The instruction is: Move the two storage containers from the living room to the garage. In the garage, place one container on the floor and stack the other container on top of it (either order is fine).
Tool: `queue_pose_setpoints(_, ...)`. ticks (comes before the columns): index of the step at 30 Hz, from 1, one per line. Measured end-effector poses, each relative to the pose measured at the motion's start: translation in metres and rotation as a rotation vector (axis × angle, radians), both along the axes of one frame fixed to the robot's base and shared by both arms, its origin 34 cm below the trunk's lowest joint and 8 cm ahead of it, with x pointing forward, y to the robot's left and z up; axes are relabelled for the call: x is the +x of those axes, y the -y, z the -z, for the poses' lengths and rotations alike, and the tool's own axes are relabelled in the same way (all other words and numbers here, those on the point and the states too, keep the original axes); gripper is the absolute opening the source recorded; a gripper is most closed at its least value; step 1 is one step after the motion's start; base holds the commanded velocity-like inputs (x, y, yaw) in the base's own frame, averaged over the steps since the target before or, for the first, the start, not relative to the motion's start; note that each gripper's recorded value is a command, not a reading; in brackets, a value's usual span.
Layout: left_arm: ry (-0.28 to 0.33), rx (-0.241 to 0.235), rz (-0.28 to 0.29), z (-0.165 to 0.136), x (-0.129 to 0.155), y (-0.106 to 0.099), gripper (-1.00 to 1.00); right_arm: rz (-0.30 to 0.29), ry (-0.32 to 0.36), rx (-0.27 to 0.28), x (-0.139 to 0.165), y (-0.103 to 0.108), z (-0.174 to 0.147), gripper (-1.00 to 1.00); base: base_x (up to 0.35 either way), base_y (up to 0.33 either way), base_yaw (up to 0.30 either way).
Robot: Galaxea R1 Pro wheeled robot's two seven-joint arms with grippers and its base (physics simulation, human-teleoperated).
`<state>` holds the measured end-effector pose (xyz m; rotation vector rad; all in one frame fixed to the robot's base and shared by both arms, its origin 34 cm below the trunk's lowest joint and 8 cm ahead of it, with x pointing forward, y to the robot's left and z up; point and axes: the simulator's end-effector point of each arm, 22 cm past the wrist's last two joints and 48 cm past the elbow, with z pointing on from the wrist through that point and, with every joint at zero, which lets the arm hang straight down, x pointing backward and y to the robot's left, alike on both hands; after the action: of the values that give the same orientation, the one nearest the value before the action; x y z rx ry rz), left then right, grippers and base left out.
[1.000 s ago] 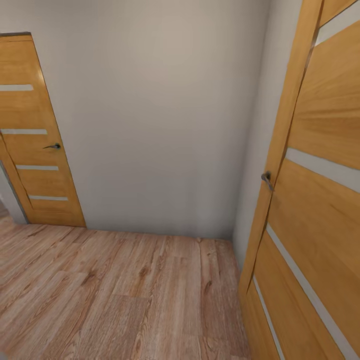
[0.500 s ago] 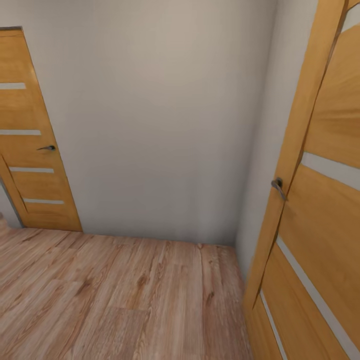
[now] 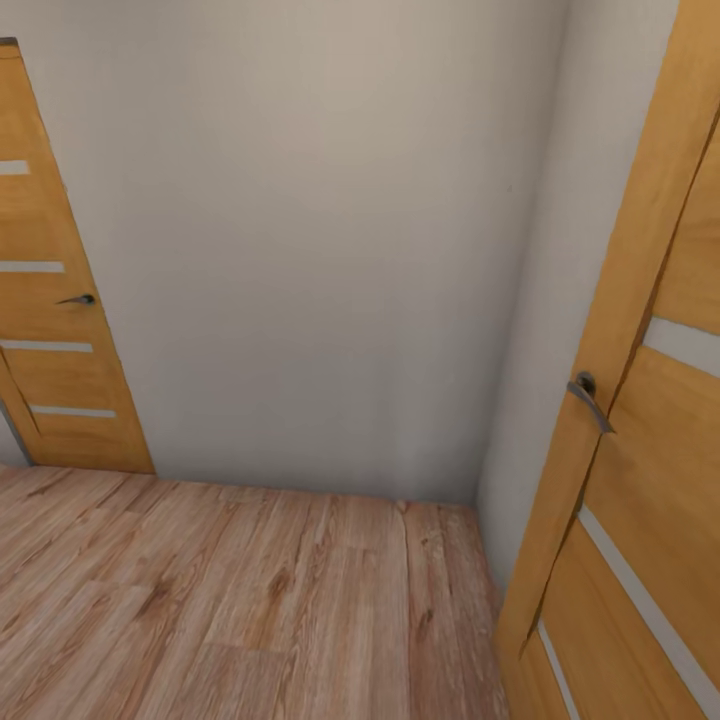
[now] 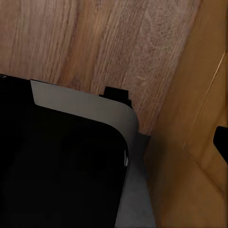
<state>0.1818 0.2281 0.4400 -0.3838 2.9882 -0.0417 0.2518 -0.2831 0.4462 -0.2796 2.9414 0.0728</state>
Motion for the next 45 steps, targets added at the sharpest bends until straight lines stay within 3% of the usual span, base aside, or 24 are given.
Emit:
queue_pose_setpoints(29,0.000,0.001,-0.002,0.0000,0.0002,-0.0003,1.00,0.000,0.001,0.000,0.0003,0.0002,0.0000,1.00,0.007,-0.039,0.000)
queue_pose_setpoints(45,-0.003,0.000,-0.002,0.0000,-0.0007,-0.0001,1.00,-0.017,0.001,-0.004,-0.0001,-0.0001,-0.0001,1.00,0.301,0.000,0.000)
